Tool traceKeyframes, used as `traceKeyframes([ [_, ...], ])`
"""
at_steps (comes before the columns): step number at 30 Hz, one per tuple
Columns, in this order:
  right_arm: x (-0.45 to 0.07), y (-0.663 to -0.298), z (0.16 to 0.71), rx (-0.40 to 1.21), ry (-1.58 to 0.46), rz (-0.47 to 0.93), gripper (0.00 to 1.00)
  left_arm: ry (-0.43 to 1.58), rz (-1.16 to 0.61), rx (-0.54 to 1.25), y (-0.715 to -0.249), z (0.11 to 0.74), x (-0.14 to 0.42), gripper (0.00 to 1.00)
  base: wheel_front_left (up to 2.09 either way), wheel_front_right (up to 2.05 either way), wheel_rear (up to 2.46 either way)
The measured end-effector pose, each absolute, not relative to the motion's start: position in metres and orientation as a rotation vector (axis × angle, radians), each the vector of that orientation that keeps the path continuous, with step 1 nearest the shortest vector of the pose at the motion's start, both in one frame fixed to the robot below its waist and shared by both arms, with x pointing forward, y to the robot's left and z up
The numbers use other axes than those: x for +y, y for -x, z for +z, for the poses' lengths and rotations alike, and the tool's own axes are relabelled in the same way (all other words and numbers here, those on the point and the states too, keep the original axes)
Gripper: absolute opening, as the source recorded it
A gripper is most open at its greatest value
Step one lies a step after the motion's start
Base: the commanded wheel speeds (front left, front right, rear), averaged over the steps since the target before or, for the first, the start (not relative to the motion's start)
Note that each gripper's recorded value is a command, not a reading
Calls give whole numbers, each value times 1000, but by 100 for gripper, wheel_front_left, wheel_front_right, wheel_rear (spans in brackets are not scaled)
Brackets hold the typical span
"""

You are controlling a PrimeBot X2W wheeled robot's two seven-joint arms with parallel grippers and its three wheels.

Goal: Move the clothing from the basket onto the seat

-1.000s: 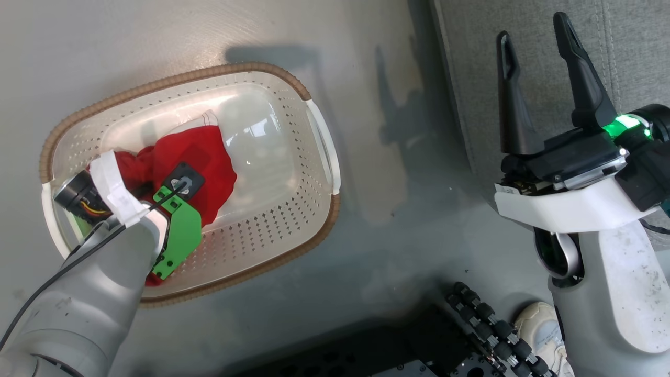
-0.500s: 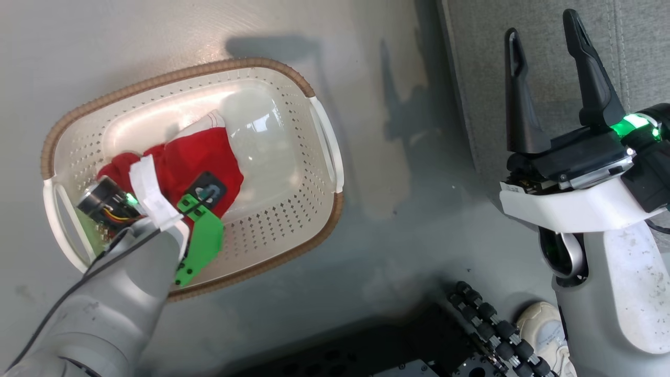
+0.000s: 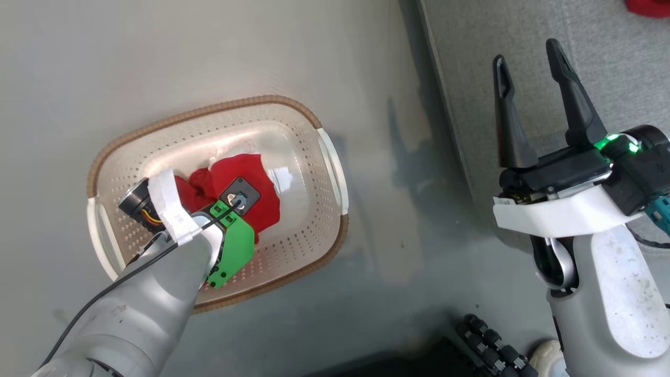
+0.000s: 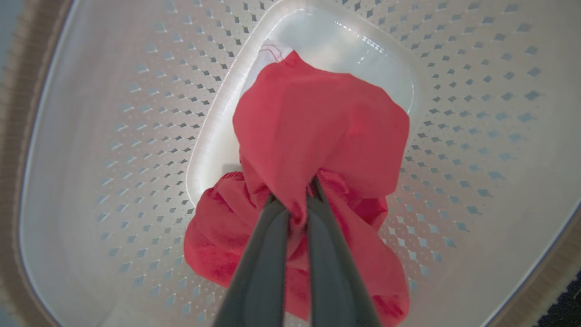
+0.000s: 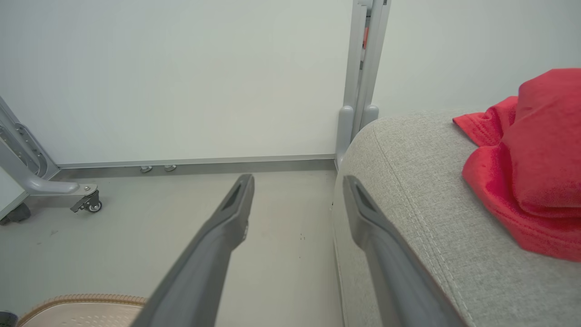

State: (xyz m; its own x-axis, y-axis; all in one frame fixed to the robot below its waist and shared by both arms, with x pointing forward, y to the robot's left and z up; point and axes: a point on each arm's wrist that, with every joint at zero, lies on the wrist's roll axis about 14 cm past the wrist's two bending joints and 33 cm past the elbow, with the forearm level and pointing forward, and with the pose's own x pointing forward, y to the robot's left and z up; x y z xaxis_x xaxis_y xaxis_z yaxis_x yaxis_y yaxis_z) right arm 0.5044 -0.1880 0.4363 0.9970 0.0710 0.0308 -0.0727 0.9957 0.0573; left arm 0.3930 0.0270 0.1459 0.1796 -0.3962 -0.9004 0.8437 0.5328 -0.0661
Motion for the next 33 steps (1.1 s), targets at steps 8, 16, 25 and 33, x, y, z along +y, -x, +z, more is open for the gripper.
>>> traceKeyframes([
  [8,-189,-487,464,-63,-70,61,100,-436,-904,878,-423,204,11,0,0,0,0],
  [16,-183,-465,485,-84,-79,68,100,-369,-876,700,-429,264,1,0,0,0,0],
  [25,-172,-443,515,-140,-96,94,100,-284,-794,528,-435,330,3,0,0,0,0],
  [33,-160,-426,533,-177,-111,123,100,-176,-733,307,-449,411,-8,0,0,0,0],
])
